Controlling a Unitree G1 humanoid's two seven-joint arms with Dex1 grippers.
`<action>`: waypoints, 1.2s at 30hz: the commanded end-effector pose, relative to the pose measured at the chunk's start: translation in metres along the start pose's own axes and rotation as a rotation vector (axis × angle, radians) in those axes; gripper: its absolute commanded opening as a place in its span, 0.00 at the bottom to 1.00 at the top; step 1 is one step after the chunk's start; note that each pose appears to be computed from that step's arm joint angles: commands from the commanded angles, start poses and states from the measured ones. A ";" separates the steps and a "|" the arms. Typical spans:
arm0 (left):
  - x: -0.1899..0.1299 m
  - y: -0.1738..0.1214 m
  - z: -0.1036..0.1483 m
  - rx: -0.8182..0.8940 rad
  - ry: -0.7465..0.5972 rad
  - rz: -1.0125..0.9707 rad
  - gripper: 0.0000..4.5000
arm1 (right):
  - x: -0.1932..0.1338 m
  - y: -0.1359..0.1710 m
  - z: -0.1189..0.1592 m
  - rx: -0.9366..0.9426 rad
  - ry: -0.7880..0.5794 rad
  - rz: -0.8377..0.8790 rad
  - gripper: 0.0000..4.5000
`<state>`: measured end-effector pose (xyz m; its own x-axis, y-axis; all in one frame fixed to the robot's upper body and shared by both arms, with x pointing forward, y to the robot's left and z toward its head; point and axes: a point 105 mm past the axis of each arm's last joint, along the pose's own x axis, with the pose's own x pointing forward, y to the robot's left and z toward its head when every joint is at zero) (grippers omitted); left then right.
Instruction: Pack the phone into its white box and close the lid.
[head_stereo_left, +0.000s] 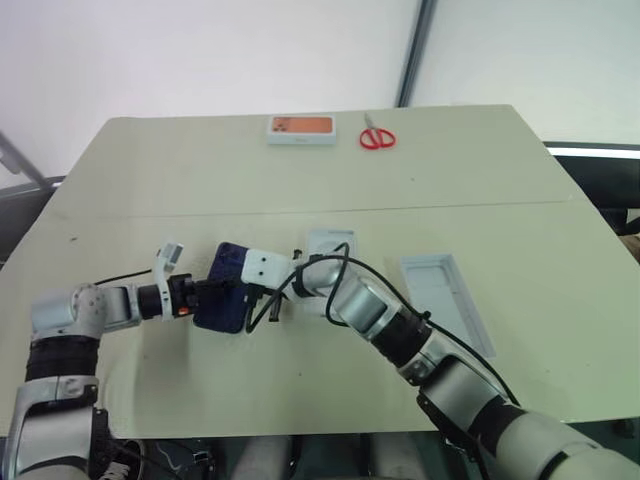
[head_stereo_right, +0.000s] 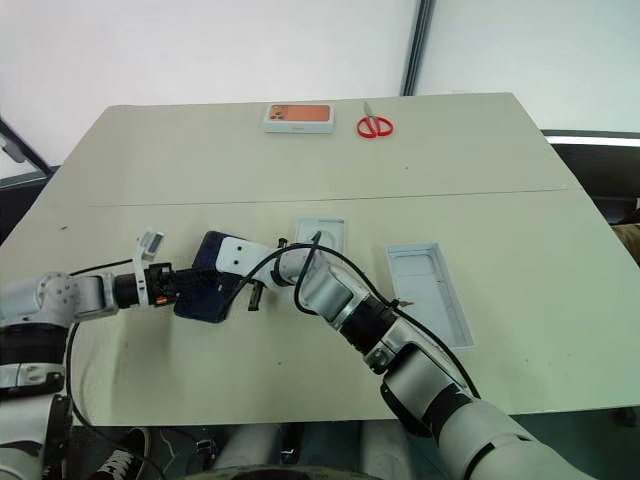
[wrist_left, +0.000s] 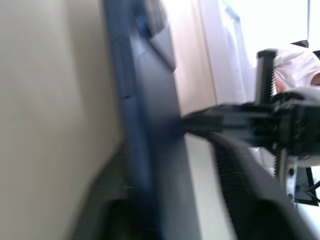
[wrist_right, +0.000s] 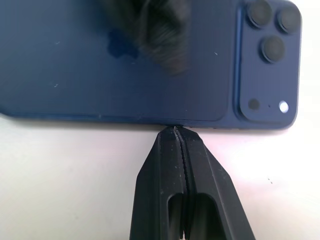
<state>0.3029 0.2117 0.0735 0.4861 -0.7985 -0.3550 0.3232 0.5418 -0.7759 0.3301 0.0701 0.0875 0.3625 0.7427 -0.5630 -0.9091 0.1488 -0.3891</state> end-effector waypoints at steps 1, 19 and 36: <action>0.006 0.005 -0.018 -0.022 0.064 0.005 0.02 | -0.005 -0.006 0.005 -0.007 -0.024 -0.032 0.00; -0.021 -0.030 0.029 -0.183 -0.313 -0.248 0.00 | -0.082 -0.034 0.046 0.366 -0.515 0.010 0.41; 0.005 -0.046 0.028 -0.101 -0.295 -0.224 0.00 | -0.119 0.015 -0.056 0.060 -0.054 0.133 0.99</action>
<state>0.3088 0.1951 0.1029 0.6387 -0.7665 -0.0672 0.2927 0.3227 -0.9001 0.2823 -0.0539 0.1035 0.2093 0.7928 -0.5724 -0.9692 0.0903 -0.2293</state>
